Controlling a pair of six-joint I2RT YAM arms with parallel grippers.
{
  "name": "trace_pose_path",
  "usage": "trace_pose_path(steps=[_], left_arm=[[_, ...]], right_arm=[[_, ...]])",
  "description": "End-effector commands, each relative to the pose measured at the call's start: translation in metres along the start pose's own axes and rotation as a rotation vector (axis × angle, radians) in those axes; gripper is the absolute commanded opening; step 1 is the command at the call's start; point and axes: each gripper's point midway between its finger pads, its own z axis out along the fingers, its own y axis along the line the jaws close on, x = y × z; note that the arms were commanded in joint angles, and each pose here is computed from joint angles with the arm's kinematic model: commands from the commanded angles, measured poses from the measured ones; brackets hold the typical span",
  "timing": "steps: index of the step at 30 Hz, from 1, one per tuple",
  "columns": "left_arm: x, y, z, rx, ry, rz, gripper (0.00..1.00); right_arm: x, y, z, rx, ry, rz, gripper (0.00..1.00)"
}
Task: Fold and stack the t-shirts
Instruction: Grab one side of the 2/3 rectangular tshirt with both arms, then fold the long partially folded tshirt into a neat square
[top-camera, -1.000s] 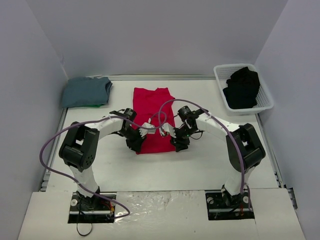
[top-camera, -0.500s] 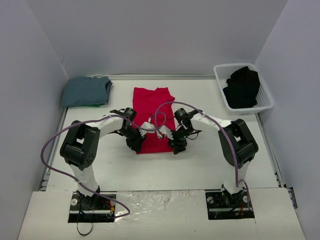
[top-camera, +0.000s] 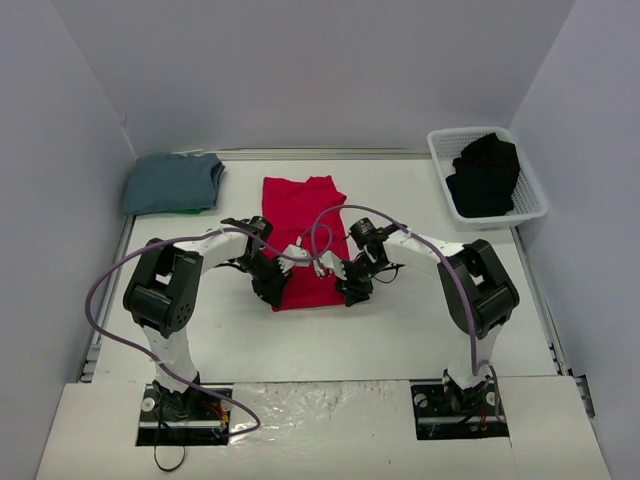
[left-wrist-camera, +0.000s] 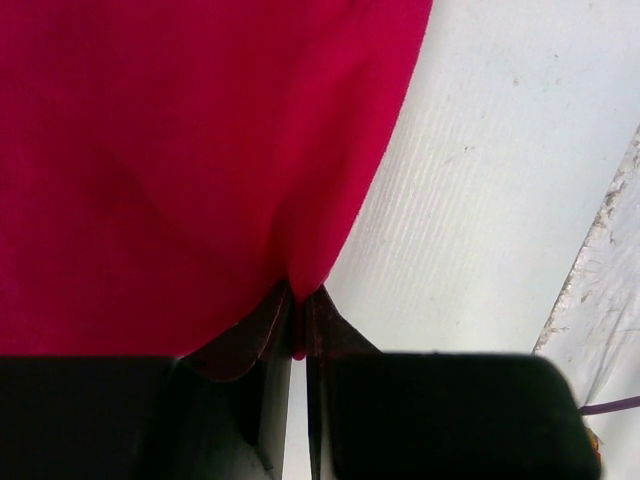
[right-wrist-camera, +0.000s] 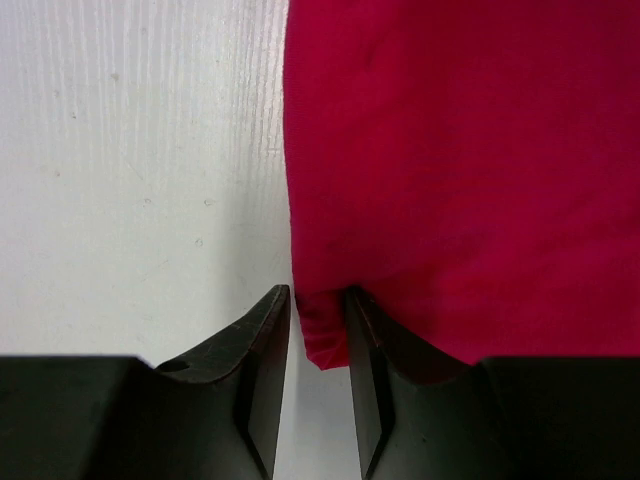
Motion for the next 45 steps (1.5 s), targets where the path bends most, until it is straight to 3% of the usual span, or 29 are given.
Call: trace_pose_path(steps=[1,5,9,19,34,45], left_arm=[[0.000,-0.012,-0.003,0.057,0.007,0.015,0.02],[0.002,-0.013,-0.003,0.059,0.010,0.013,0.02],[0.003,-0.013,-0.003,0.060,0.021,0.008,0.02],[0.002,-0.021,-0.021,0.039,0.043,0.054,0.02],[0.012,-0.097,-0.058,0.194,0.036,0.191,0.02],[0.018,-0.116,-0.068,0.220,0.033,0.240,0.02]], right_arm=[[0.054,0.004,0.015,0.045,0.178,0.073,0.26],[0.068,0.001,0.020,0.090,0.212,0.086,0.22],[0.066,-0.002,0.018,0.108,0.215,0.106,0.00],[0.031,0.022,-0.020,0.073,0.159,0.118,0.00],[-0.010,0.074,-0.073,0.050,0.028,0.066,0.00],[-0.034,0.109,-0.100,-0.011,-0.048,-0.020,0.00]])
